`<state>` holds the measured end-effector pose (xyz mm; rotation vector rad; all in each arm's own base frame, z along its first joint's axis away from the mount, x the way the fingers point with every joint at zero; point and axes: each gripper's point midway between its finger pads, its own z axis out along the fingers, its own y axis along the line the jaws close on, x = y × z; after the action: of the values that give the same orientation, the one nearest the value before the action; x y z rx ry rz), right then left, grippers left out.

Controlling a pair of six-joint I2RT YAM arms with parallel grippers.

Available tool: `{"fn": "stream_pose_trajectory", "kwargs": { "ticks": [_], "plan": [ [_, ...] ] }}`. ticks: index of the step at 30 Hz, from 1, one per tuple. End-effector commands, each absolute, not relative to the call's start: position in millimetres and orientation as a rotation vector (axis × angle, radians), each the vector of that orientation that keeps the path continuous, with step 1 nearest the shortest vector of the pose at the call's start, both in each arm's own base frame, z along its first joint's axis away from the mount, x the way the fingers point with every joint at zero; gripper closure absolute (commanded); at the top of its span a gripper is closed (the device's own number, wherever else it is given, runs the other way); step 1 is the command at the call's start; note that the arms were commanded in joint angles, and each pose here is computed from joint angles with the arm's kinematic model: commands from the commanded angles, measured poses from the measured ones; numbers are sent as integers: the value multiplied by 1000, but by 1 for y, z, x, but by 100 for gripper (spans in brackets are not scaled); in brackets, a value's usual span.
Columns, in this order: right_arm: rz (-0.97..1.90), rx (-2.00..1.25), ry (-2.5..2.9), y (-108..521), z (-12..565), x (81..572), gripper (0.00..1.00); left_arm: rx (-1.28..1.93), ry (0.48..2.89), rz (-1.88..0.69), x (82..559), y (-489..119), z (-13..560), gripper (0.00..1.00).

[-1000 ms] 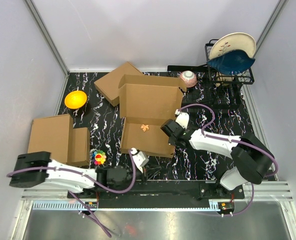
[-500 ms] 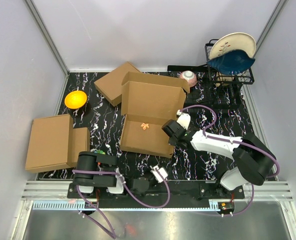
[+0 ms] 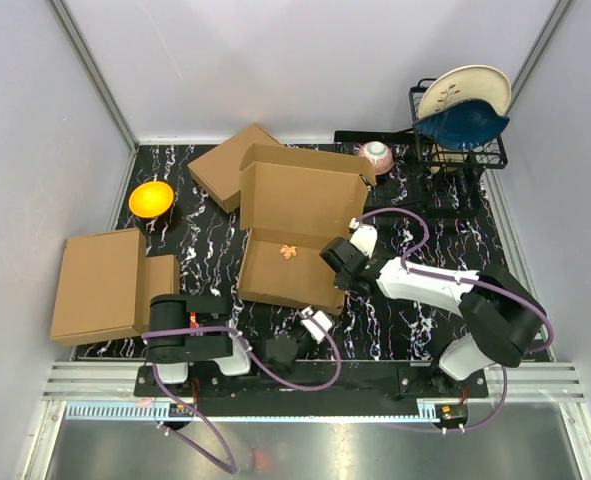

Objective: Fold the paper box
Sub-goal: Fold the paper box at the center of the board.

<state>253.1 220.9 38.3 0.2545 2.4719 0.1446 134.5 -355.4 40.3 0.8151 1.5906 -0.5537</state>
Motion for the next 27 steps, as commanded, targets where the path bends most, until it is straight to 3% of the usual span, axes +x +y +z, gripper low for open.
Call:
{"fn": "stream_pose_trajectory", "kwargs": {
  "ticks": [1, 27],
  "plan": [
    [70, 205, 2646, 211, 3, 221, 100, 510, 1367, -907, 134, -387, 137, 100],
    [-36, 73, 2725, 227, -18, 199, 100, 428, 1403, -879, 166, -393, 128, 100]
  ]
}}
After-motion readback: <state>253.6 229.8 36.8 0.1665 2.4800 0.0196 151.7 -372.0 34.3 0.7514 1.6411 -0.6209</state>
